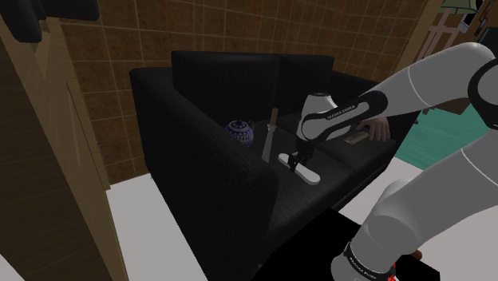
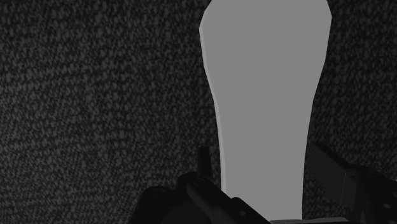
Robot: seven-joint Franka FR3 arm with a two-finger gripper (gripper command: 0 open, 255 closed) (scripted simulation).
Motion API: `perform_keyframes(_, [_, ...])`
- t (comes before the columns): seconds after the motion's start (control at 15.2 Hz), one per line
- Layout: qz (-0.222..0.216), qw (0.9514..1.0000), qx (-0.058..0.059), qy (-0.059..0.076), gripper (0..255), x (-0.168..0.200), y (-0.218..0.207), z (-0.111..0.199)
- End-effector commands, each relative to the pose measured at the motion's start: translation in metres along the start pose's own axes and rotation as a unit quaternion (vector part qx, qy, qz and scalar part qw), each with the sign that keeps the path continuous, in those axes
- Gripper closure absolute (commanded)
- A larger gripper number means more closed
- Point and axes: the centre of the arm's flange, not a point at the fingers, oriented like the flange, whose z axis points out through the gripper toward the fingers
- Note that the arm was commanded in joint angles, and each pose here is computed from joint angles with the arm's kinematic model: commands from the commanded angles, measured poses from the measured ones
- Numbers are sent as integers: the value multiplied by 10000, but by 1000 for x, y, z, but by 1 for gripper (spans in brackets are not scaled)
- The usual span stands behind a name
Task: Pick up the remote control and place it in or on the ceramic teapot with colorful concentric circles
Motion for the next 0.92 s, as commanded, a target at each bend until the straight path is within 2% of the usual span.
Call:
perform_keyframes(0.0, [0,10000,0,1,255,0,0,0])
perform_keyframes(0.4, [0,10000,0,1,255,0,0,0])
perform_keyframes(0.86, [0,10000,0,1,255,0,1,-37])
